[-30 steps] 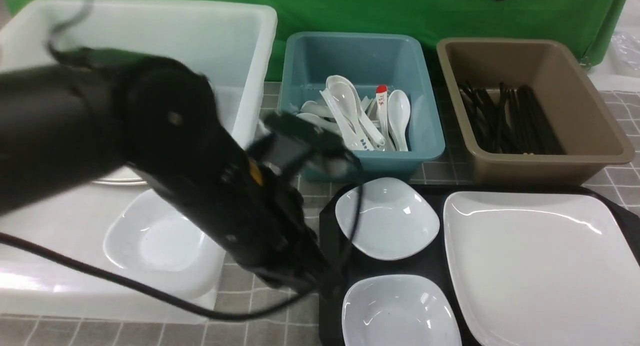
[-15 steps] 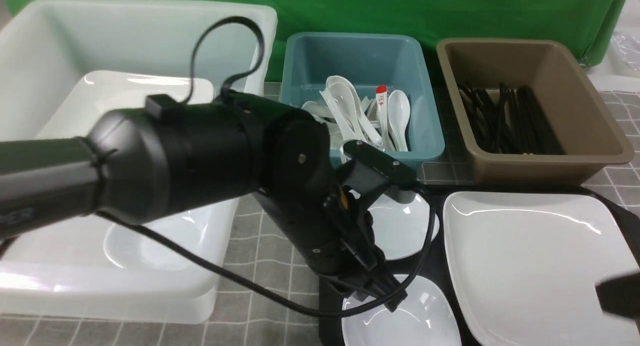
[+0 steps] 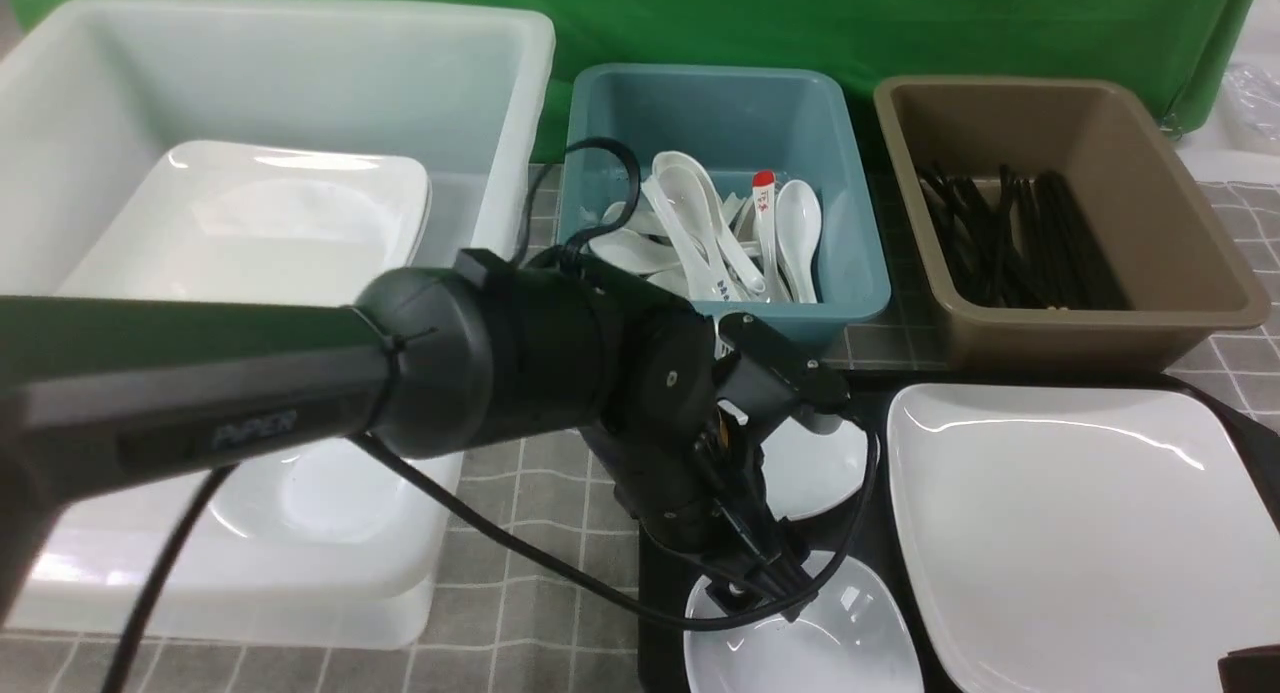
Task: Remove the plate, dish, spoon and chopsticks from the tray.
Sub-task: Use the left arm to grab a small plate from the dinner plate, then use the left arm to put the small plate into the large storage box on the left
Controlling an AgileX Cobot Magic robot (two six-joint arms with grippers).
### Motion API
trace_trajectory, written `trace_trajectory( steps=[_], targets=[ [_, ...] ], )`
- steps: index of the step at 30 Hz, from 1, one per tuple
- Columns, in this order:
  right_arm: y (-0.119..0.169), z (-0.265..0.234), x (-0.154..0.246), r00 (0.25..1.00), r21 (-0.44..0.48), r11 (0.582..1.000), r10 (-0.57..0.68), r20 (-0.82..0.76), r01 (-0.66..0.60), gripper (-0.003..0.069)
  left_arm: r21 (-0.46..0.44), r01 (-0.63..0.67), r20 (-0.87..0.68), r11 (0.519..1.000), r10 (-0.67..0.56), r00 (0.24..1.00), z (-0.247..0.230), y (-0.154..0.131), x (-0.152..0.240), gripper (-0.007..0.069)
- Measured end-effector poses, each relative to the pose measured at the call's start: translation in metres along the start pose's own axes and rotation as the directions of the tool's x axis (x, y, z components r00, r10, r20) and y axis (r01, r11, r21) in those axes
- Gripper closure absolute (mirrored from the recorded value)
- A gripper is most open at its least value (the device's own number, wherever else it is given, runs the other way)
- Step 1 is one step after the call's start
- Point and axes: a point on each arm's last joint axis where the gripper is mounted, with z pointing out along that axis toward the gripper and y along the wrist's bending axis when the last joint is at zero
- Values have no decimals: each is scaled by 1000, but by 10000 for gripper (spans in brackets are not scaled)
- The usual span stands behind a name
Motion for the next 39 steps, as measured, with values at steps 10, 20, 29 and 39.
trace_trajectory(
  steps=[10, 20, 29, 39],
  targets=[
    [0, 0, 0, 1000, -4, 1000, 2, 1, -2, 629, 55, 67, -59, 996, -64, 996, 15, -6, 3, 228],
    [1, 0, -2, 1000, -9, 1000, 5, 26, -5, 627, 83, 206, -136, 975, -193, 972, -1, -10, 5, 500],
    [16, -1, -21, 991, -143, 984, -93, 101, 107, 622, 144, 172, 124, 975, -190, 974, -121, -13, -21, 592],
    [57, -2, -112, 947, -329, 888, -299, 120, 322, 622, 70, 497, 408, 865, -480, 777, -251, 92, 57, 592]
  ],
)
